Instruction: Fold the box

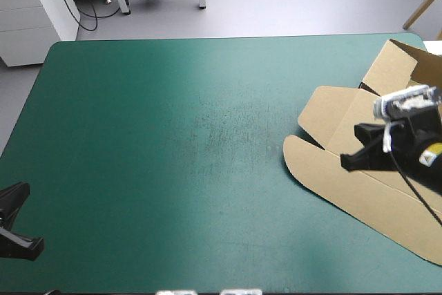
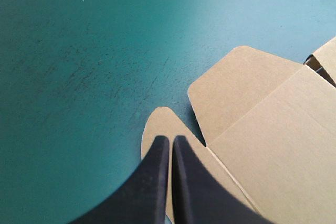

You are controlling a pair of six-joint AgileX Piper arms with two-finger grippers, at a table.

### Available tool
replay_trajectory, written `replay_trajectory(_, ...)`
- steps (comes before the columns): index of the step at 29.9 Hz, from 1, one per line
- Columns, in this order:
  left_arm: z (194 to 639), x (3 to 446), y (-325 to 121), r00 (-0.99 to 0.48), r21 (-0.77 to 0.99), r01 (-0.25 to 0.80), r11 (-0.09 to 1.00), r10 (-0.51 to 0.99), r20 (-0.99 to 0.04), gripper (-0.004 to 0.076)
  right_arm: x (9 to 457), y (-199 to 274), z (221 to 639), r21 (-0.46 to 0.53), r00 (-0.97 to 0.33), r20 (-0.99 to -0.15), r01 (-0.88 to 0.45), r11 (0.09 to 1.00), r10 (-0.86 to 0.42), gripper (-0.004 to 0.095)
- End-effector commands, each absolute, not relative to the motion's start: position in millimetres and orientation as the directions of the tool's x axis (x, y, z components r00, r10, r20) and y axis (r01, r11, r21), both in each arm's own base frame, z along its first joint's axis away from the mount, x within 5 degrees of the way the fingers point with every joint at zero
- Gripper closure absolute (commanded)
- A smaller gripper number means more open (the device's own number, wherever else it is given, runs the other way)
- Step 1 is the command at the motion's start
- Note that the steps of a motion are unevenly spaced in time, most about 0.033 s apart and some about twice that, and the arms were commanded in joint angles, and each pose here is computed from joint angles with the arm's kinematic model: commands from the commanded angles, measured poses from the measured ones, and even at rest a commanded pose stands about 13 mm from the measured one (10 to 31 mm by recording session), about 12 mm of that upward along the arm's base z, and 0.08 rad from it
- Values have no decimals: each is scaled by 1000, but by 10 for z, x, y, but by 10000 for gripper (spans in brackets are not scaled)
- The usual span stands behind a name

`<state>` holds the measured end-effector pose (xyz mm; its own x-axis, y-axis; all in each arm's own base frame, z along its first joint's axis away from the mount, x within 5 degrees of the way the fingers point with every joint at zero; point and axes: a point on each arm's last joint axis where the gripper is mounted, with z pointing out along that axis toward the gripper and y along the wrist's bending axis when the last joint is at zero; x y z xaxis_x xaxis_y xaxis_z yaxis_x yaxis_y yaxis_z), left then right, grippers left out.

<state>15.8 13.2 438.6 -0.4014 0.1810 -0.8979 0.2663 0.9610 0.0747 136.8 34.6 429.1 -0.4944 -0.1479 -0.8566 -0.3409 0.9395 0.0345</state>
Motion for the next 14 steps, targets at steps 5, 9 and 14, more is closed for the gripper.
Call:
replay_trajectory(5, 4140, -11, 211, -306, 58, 269, 961, 143, -941, 734, 722, 272, 4091, -15, -325, -937, -335, 942, -131, 908)
replay_trajectory(9, 3818, -23, 206, -281, 60, 281, 958, 142, -949, 734, 496, 244, 3883, -30, -277, -952, -329, 944, -127, 908)
replay_trajectory(14, 3453, -42, 205, -256, 63, 292, 954, 141, -956, 734, 276, 198, 3600, -60, -208, -970, -303, 951, -127, 908)
